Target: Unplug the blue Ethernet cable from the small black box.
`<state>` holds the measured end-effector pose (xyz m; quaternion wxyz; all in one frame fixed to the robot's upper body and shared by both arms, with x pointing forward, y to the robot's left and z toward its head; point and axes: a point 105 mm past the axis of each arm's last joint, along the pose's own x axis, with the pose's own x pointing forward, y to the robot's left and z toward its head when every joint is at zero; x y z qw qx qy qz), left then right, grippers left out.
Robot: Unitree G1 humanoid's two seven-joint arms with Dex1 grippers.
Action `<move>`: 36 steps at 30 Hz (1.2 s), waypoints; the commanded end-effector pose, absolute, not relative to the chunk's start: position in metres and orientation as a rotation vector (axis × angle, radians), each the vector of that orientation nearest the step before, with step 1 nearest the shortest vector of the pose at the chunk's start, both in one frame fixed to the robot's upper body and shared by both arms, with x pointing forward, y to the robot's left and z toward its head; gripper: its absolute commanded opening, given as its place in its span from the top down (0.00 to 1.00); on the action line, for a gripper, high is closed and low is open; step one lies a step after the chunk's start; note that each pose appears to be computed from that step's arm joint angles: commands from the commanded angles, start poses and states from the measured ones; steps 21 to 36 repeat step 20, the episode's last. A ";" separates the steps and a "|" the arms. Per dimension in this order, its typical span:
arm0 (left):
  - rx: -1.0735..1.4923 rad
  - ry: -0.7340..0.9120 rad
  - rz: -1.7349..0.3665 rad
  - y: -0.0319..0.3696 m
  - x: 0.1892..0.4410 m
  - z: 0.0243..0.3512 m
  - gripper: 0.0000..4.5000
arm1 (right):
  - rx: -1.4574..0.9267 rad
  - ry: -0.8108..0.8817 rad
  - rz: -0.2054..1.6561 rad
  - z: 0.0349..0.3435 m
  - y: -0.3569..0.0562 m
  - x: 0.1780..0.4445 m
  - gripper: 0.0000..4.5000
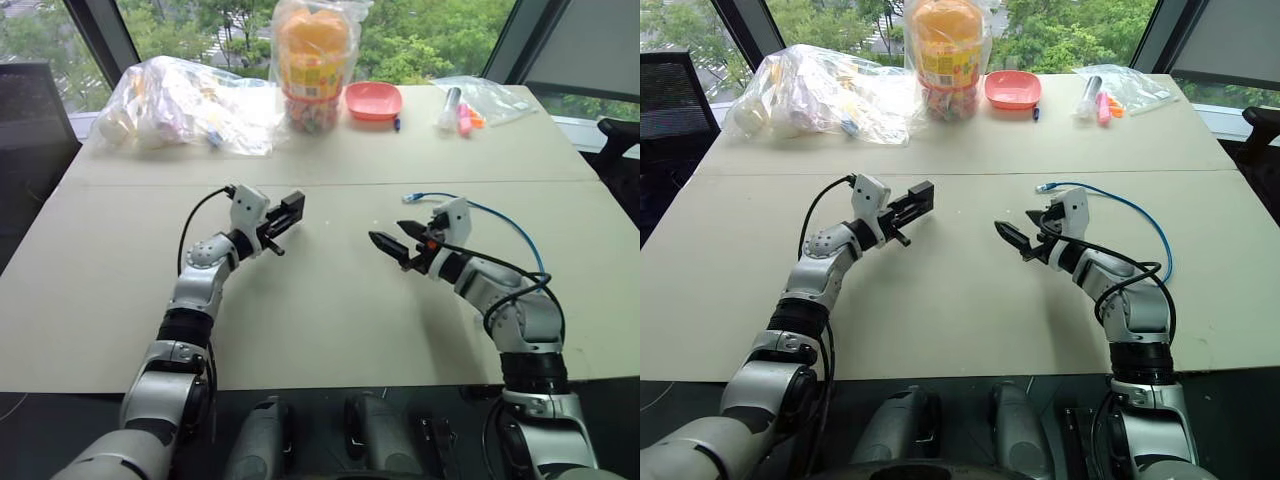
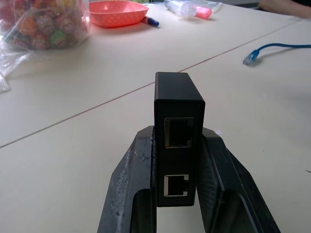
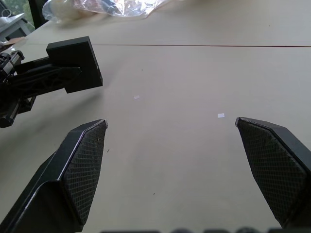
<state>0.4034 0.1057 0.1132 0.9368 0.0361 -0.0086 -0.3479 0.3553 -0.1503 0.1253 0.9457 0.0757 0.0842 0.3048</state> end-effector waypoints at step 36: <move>-0.017 0.097 -0.877 0.155 0.315 0.157 0.06 | 0.074 0.085 0.693 0.165 -0.198 0.306 0.00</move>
